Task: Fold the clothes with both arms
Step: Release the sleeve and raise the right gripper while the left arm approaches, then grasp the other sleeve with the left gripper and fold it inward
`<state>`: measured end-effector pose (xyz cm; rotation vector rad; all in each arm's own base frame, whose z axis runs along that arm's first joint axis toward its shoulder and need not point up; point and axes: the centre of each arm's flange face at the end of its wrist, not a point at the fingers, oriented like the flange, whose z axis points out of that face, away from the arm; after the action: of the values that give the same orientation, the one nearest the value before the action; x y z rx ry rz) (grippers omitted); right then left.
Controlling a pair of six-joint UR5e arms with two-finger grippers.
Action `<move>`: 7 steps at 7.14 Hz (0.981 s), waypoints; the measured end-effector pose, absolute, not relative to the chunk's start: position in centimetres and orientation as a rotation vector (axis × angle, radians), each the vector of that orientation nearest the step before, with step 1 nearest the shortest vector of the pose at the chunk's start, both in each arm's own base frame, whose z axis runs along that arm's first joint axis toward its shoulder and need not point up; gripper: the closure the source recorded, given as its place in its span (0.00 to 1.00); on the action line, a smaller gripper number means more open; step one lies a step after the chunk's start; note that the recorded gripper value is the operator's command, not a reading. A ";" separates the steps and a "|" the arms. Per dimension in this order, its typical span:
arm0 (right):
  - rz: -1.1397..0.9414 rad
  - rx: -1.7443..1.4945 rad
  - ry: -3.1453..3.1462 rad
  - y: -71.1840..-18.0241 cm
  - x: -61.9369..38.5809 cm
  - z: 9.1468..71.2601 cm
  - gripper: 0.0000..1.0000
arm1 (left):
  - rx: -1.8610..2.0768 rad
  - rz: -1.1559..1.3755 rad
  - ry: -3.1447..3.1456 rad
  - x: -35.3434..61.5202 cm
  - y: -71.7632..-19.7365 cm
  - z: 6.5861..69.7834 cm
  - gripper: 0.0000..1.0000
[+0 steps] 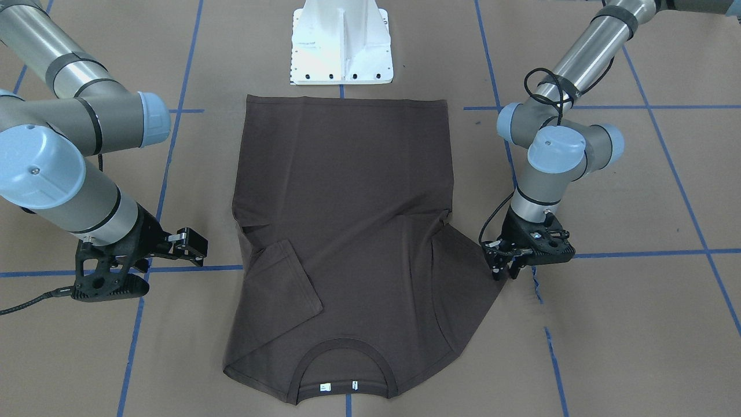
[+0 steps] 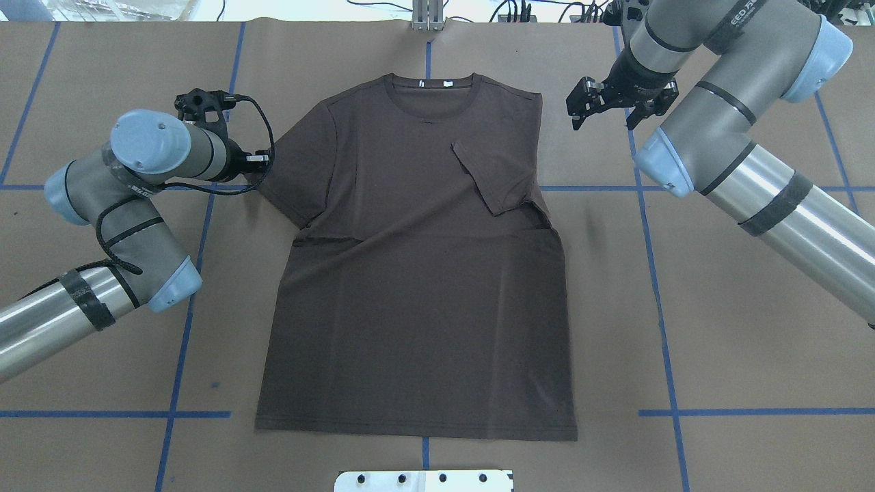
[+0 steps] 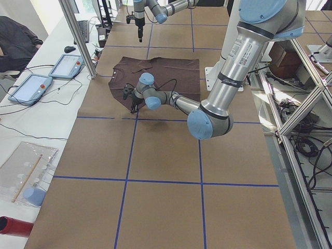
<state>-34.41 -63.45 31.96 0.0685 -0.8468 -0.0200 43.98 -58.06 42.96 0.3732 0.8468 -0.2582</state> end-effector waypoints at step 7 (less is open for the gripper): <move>-0.021 0.072 -0.850 -63.5 -34.4 31.8 0.00 | 0.416 -0.222 0.806 41.2 -60.1 43.1 1.00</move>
<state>-34.35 -63.47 31.76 0.0725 -0.8505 -0.0211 41.17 -60.09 43.09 0.4158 0.8057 -0.2220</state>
